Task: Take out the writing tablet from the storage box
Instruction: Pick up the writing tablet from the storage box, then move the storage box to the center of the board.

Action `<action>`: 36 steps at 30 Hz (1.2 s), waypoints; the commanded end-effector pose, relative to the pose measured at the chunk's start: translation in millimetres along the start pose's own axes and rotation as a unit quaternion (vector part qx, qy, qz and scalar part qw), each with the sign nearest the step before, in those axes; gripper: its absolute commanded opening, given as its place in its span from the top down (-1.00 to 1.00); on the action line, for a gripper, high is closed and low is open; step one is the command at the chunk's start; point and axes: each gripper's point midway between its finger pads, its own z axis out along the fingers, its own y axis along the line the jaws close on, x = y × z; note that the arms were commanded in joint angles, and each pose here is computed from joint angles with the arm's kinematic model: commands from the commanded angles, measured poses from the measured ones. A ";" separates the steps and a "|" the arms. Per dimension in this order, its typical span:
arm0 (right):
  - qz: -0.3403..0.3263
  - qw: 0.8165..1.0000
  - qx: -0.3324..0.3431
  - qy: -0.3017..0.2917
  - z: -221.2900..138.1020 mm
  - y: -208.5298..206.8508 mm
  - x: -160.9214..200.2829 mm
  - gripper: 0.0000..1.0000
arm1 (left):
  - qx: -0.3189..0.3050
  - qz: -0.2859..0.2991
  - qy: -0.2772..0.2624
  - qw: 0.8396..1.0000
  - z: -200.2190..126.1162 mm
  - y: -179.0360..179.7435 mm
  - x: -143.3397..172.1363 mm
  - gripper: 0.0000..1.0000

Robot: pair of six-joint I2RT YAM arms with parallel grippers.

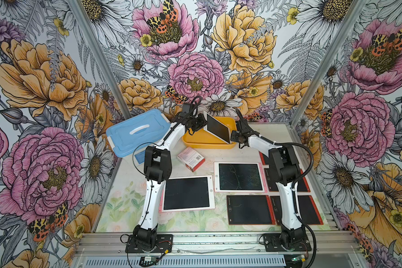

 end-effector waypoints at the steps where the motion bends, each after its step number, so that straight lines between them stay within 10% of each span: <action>1: 0.000 1.000 -0.004 0.007 9.8 9.5 9.9 0.84 | 0.007 0.021 -0.030 0.999 -23.2 -14.8 -16.6 1.00; 36: 0.115 0.992 -0.037 -0.020 44.8 86.7 11.4 0.85 | 0.013 0.043 -0.167 0.985 -171.0 -30.2 -64.2 1.00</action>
